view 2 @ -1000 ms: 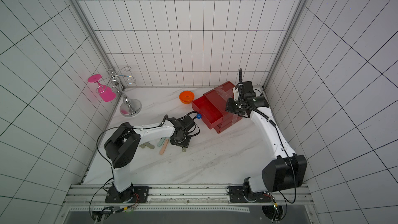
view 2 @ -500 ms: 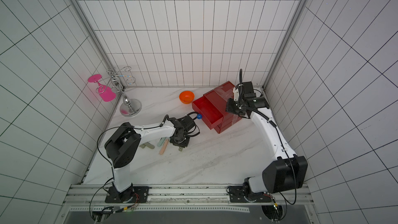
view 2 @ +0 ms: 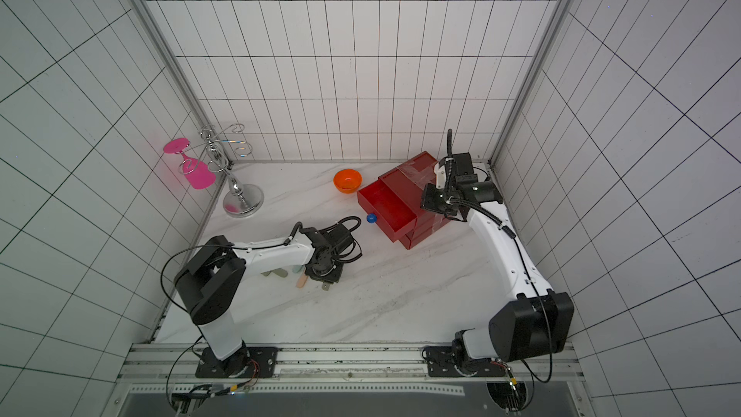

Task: Place the fruit knives into the drawer by color
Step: Pick up the fruit knife from the center of the board.

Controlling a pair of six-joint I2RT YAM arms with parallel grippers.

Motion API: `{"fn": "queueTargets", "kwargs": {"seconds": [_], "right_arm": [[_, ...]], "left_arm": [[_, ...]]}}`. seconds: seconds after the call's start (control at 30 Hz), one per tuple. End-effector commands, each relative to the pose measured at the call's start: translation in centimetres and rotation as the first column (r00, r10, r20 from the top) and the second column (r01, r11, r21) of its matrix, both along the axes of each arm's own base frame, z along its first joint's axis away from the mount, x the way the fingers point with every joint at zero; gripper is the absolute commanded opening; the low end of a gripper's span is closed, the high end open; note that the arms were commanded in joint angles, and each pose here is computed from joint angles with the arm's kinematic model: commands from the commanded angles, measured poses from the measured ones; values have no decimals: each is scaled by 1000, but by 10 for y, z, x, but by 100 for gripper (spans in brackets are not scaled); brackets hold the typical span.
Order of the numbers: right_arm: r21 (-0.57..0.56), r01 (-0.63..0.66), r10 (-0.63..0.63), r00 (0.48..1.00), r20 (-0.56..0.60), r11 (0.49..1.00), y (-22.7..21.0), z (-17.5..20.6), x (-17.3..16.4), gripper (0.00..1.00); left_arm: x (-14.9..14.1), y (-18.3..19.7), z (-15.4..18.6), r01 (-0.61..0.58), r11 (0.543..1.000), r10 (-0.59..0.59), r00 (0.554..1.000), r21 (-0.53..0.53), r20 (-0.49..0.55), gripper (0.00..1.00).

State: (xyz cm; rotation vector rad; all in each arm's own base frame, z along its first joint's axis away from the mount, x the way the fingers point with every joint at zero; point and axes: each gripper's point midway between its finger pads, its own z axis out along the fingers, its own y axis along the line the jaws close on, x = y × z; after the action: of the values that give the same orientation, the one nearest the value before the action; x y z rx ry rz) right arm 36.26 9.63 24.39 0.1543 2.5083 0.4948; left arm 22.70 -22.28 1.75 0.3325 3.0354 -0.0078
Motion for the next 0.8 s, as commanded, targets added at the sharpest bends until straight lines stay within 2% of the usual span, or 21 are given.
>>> {"fn": "queueTargets", "kwargs": {"seconds": [0.0, 0.47, 0.77], "right_arm": [[-27, 14, -19, 987, -160, 1000, -9, -35, -29, 9], [-21, -2, -1, 985, -173, 1000, -7, -37, -33, 10], [-21, -4, 0, 982, -188, 1000, -7, -41, -34, 10]], "left_arm": [[-10, 10, -5, -24, 1000, 24, 1000, 20, -18, 25], [2, -1, 16, -84, 993, 87, 996, -84, 30, 25], [21, -3, 53, -132, 971, 149, 986, -199, 74, 25]]}}
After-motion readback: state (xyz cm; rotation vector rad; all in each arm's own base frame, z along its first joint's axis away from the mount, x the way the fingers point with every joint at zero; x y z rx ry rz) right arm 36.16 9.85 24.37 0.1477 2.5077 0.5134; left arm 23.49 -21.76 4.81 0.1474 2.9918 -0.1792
